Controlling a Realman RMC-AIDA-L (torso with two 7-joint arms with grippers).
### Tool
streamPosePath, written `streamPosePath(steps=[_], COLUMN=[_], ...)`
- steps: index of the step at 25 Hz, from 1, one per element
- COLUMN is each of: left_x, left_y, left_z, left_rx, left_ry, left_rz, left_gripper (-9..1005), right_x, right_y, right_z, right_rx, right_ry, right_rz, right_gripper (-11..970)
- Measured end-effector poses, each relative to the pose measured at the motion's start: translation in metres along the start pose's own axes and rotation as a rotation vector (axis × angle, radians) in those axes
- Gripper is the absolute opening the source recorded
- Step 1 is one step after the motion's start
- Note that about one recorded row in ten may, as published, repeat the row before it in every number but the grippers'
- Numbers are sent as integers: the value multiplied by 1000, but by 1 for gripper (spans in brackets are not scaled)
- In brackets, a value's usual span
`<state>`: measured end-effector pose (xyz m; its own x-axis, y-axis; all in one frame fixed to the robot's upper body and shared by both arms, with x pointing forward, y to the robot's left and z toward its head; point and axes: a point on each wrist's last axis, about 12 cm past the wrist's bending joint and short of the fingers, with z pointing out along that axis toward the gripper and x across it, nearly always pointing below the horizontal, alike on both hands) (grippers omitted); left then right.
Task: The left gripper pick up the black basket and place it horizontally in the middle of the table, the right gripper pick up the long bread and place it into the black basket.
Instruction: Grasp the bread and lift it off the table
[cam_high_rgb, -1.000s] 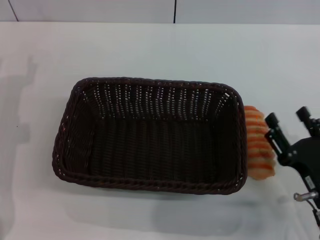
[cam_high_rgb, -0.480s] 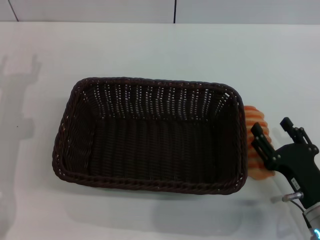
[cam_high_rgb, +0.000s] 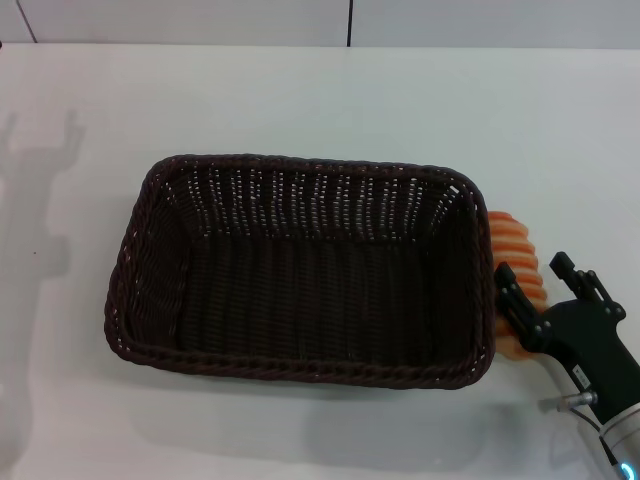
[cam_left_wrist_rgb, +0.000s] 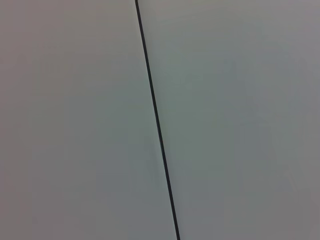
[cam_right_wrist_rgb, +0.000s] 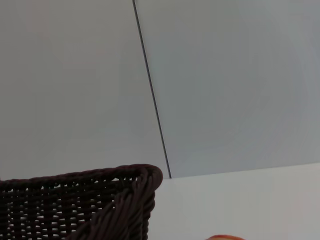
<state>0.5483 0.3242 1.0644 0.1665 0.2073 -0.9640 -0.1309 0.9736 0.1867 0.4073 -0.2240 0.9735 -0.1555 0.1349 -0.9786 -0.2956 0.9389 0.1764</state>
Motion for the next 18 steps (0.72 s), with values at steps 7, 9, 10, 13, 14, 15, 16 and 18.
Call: streamPosePath(steps=[7,9,10,13,14,15,16,18], left_x=[0,0,0,0,0,0,0,0], left_y=[-1,-1,-1,-1,-1,-1,-1,-1], left_z=[1,1,1,1,1,1,1,1], left_rx=[3,3,3,4,4,4,5,5], left_ry=[2,2,2,2,2,2,2,2], left_rz=[1,0,0,-3,-3,-3,-2,0], left_gripper=[815,815,815,815,815,815,815,815], right_x=[0,2,2,3,4,3,3,3], right_y=[1,2,2,3,4,4,6,6], right_z=[4,8,10,16,18,19,20,20], right_rx=[-13,-20,-25,-36,-40,-43,-50,-53], right_ry=[12,35,46,75,82,85,85,85], right_rz=[-5,-4,-4,-6,-7,-7,-6,-7], right_gripper=[691,690,690,690,689,689,689,635])
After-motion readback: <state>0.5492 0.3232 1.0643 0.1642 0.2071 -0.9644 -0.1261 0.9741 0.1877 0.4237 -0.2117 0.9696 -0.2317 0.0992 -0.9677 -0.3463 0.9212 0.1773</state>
